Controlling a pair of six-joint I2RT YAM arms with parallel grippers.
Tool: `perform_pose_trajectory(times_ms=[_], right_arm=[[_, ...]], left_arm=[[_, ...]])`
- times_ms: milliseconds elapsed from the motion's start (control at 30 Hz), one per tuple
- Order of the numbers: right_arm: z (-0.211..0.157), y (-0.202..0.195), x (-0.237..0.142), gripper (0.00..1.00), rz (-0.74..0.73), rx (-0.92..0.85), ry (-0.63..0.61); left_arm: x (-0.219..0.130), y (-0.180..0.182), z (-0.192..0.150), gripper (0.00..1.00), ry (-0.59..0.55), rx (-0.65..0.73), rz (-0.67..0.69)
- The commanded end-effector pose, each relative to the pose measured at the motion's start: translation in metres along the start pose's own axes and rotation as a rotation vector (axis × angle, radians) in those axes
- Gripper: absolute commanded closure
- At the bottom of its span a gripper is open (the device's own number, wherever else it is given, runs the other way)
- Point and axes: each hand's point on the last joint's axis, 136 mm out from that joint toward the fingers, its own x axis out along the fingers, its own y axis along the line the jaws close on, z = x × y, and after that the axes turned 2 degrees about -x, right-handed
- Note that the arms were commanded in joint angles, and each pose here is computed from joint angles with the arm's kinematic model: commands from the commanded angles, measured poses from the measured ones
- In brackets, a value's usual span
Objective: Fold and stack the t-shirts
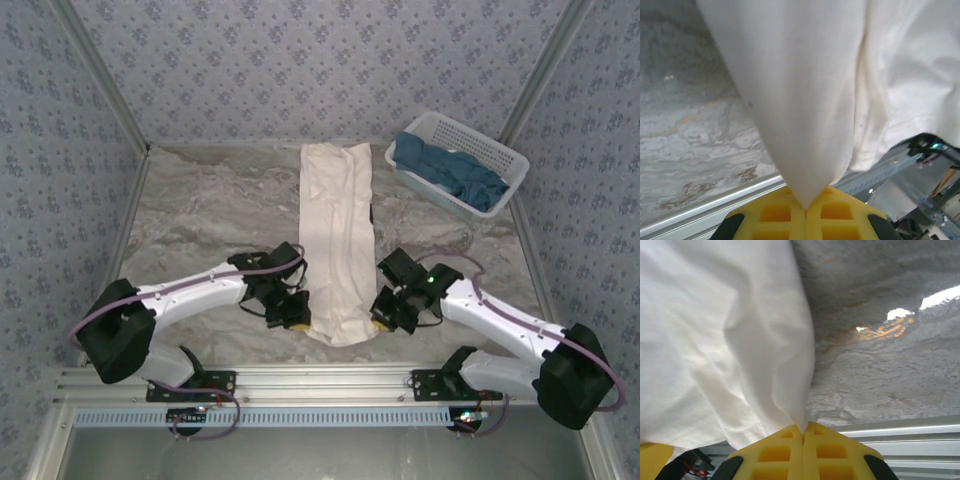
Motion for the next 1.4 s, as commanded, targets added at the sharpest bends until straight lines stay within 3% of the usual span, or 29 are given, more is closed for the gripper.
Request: perform_pose_trajectory(times_ms=[0, 433, 700, 767, 833, 867, 933, 1067, 1367], right_arm=[[0.018, 0.009, -0.014, 1.00, -0.034, -0.025, -0.056], [0.136, 0.092, -0.049, 1.00, 0.057, -0.050, -0.193], [0.234, 0.125, -0.022, 1.00, 0.058, -0.018, -0.213], [0.256, 0.125, -0.008, 1.00, 0.045, -0.002, -0.203], [0.279, 0.134, 0.001, 0.73, 0.069, -0.026, -0.212], [0.290, 0.141, 0.001, 0.57, 0.091, -0.055, -0.236], [0.304, 0.152, -0.005, 0.46, 0.129, -0.092, -0.274], [0.308, 0.149, -0.032, 0.42, 0.121, -0.159, -0.341], [0.241, 0.110, -0.043, 0.49, 0.096, -0.155, -0.365]], left_arm=[[-0.021, -0.013, 0.030, 1.00, -0.095, -0.051, -0.035], [-0.075, -0.049, 0.159, 1.00, -0.279, -0.136, -0.132], [-0.080, -0.047, 0.257, 1.00, -0.328, -0.197, -0.179], [-0.075, -0.047, 0.283, 0.92, -0.324, -0.199, -0.191], [-0.067, -0.046, 0.304, 0.68, -0.304, -0.202, -0.187], [-0.069, -0.047, 0.313, 0.62, -0.310, -0.191, -0.188], [-0.074, -0.041, 0.321, 0.59, -0.332, -0.195, -0.146], [-0.093, -0.034, 0.308, 0.60, -0.388, -0.199, -0.089], [-0.064, -0.025, 0.242, 0.63, -0.361, -0.249, -0.122]])
